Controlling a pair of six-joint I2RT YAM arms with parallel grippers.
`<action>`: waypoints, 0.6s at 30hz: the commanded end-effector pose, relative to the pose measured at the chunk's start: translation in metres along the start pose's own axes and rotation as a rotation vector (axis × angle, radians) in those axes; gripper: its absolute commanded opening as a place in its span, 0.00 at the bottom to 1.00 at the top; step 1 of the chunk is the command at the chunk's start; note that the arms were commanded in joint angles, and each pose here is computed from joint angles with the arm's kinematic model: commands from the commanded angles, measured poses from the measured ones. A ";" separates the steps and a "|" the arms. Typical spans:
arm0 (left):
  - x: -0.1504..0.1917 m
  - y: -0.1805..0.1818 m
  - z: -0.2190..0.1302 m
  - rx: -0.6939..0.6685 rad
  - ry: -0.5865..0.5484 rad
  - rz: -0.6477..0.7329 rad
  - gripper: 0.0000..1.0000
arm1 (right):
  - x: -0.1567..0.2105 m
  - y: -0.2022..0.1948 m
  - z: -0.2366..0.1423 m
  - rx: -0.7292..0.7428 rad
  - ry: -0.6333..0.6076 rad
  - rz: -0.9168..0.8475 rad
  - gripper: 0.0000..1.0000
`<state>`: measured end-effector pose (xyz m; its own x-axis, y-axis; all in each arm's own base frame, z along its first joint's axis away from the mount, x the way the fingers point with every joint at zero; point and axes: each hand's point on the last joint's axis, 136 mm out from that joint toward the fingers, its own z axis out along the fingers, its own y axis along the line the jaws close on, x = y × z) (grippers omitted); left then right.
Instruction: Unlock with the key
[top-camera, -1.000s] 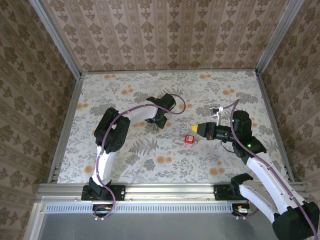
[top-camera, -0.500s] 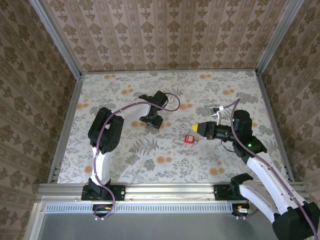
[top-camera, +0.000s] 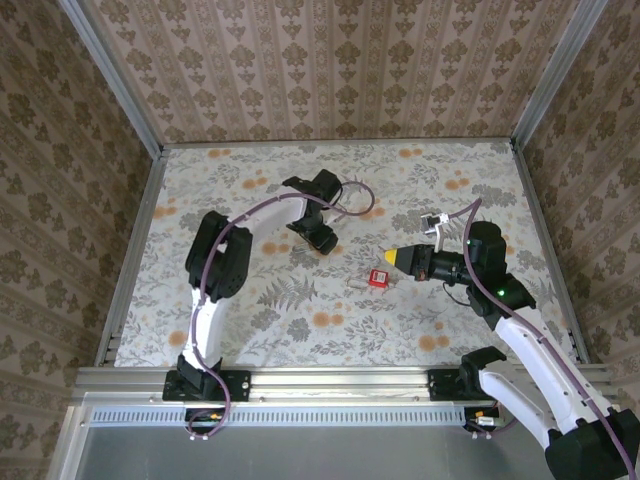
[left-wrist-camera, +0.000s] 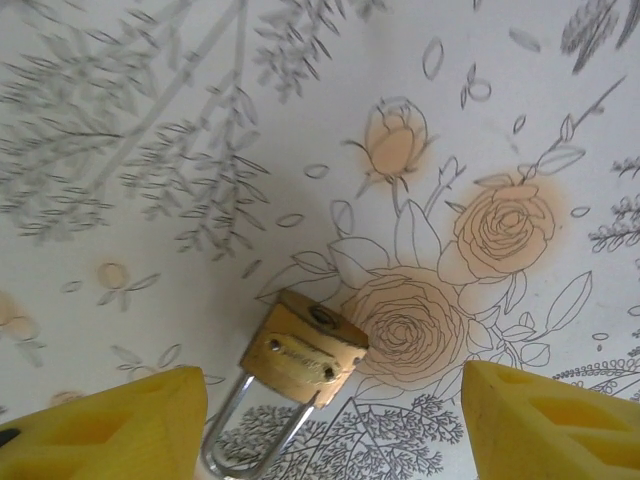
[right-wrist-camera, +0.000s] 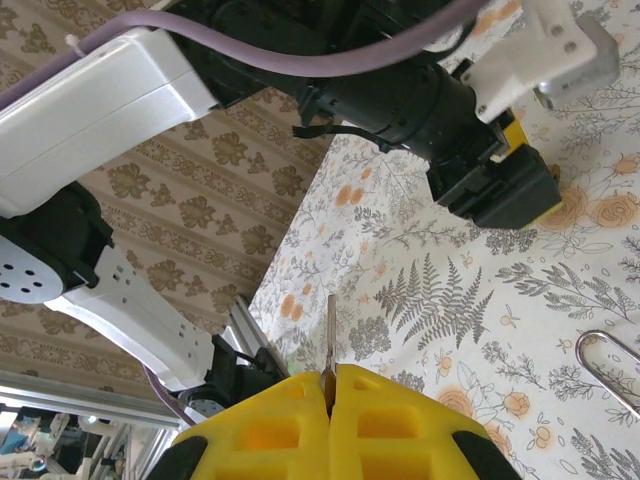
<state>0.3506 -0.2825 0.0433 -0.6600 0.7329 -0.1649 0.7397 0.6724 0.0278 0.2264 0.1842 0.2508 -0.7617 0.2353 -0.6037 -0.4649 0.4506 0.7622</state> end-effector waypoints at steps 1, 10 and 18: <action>0.008 -0.004 0.002 0.060 0.053 0.046 0.69 | -0.004 0.009 -0.004 -0.011 -0.010 -0.037 0.01; 0.012 0.000 0.005 0.044 0.086 0.039 0.67 | -0.003 0.009 -0.005 -0.007 -0.012 -0.037 0.01; 0.013 0.006 0.009 0.003 0.098 0.014 0.63 | -0.005 0.009 -0.004 -0.010 -0.014 -0.036 0.01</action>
<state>0.3466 -0.2774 0.0334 -0.6449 0.7579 -0.0982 0.7608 0.6489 0.0124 0.2241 0.1836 0.2509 -0.7589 0.2308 -0.6089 -0.4697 0.4536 0.7574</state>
